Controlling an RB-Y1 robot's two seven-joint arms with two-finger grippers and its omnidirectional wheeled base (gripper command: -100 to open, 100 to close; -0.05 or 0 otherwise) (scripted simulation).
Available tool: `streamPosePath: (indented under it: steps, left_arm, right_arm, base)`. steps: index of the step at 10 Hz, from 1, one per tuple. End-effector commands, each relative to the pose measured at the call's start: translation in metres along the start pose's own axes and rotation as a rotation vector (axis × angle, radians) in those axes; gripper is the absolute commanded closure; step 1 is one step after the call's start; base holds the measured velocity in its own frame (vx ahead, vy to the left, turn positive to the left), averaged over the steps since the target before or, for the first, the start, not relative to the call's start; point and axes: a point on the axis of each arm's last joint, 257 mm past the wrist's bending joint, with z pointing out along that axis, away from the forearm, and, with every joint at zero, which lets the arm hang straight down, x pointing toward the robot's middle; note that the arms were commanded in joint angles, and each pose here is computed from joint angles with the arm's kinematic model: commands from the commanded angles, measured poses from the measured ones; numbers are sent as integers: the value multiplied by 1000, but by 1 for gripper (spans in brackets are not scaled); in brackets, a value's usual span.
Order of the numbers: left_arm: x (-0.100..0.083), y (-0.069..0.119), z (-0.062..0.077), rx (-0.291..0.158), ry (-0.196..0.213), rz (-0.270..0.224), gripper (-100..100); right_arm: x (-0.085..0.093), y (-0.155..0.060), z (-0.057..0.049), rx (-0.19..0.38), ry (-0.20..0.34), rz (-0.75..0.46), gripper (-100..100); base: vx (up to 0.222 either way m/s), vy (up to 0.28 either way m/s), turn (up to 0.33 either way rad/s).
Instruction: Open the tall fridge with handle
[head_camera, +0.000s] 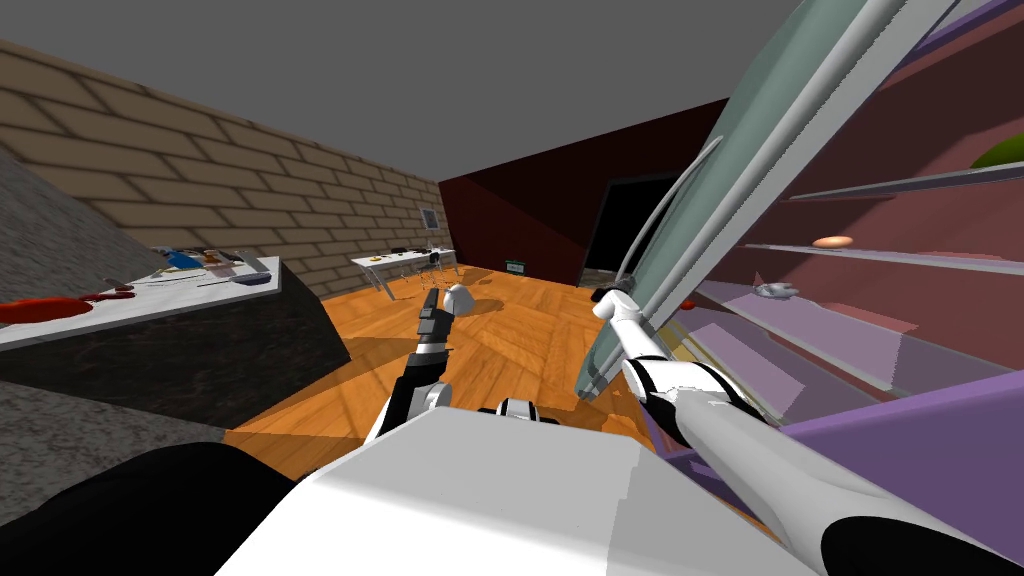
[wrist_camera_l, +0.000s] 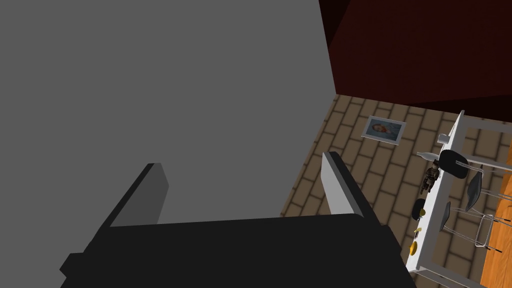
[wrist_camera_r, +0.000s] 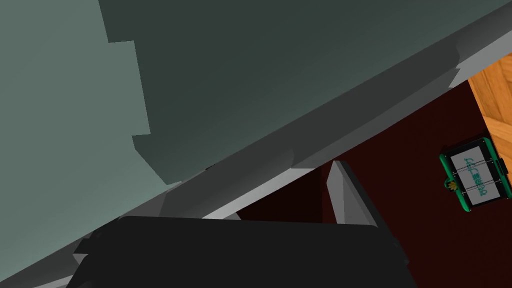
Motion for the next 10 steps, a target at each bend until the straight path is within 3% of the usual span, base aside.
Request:
streamPosePath:
  steps: [1,5,9,10]
  left_arm:
    - [0,0,0,0,0,0,0]
    - [0,0,0,0,0,0,0]
    - [0,0,0,0,0,0,0]
    - [0,0,0,0,0,0,0]
  right_arm:
    - [-13,-13,6,-2,11,24,-100]
    - [-34,-28,13,-15,24,67,-100]
    - [-38,-31,13,-18,26,75,-100]
    - [-38,-31,13,-18,26,75,100]
  base:
    - [-17,-6,15]
    - [-19,-7,14]
    - [-6,-2,3]
    - [0,0,0]
